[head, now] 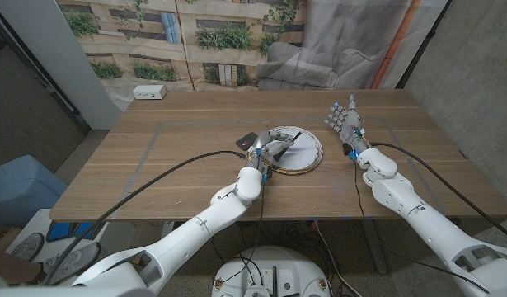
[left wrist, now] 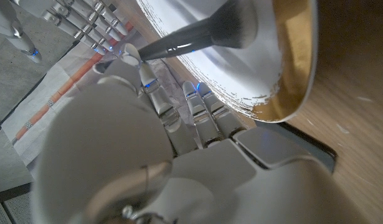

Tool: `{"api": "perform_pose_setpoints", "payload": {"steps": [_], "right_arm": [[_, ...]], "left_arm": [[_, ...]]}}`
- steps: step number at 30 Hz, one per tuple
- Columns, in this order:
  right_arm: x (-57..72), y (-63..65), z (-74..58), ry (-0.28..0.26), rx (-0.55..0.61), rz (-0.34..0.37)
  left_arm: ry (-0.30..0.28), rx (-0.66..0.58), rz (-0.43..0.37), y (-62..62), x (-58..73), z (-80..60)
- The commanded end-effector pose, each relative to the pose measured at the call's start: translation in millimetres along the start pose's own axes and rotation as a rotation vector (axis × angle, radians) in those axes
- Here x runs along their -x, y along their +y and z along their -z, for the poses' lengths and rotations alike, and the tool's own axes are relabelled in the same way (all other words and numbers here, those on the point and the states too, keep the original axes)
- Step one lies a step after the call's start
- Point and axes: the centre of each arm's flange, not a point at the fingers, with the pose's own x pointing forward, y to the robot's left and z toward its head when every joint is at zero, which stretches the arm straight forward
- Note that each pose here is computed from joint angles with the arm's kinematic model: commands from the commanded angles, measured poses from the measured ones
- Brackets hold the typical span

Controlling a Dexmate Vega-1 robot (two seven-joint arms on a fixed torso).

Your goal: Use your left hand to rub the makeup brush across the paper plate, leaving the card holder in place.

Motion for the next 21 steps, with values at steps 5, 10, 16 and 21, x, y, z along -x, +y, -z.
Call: {"api": "perform_pose_setpoints", "payload": {"steps": [5,10,16,21], "right_arm": [[-0.1,-0.1,-0.2,-0.001,0.0,0.0],[-0.1,-0.2,-0.2,-0.001,0.0,0.0],[-0.1,-0.2,-0.3,-0.001,0.0,0.0],[-0.1,-0.1,-0.3,-0.001,0.0,0.0]], "left_arm": [[-0.014,-0.015,-0.023,6.0,-11.1,1.9],[-0.018,-0.021,-0.031,8.4,-14.5,2.7],[-0.019,-0.03,-0.04,10.8,-18.1,4.3],[-0.02,-0.033,-0.041,11.5,-20.4,5.9]]}}
